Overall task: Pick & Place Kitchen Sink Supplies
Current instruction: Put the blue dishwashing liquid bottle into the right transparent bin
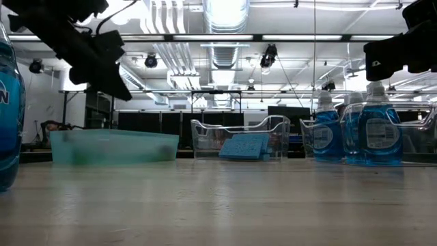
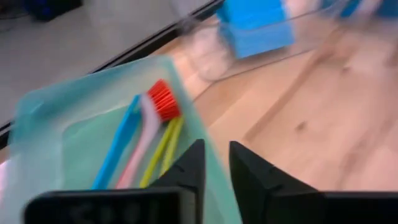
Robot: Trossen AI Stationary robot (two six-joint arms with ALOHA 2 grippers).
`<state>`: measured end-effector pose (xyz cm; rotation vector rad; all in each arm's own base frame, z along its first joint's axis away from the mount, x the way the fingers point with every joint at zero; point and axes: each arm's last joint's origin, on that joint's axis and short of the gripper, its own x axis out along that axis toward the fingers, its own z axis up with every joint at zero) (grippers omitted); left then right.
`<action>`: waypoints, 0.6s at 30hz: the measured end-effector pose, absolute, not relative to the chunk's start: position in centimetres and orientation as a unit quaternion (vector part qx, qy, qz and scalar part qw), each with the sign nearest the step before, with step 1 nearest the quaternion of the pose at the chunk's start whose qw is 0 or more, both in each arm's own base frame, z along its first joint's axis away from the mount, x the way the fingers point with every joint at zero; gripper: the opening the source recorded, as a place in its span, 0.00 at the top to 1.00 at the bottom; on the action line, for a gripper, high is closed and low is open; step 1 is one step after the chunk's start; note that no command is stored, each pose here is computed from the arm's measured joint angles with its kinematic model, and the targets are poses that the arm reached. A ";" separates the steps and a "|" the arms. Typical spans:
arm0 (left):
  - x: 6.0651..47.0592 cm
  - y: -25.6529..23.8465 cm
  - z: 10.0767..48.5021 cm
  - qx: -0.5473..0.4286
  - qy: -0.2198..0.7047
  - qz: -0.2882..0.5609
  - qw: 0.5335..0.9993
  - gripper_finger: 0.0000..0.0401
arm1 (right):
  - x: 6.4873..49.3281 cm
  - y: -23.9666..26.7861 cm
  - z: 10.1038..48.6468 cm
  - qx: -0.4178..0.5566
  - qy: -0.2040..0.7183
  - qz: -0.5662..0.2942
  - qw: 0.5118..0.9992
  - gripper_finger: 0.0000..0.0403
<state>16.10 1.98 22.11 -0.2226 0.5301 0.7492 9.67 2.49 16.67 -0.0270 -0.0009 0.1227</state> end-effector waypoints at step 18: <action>14.9 -0.3 24.2 -0.071 0.175 0.212 0.959 0.99 | 9.7 2.5 16.7 -0.014 0.000 0.061 0.998 0.98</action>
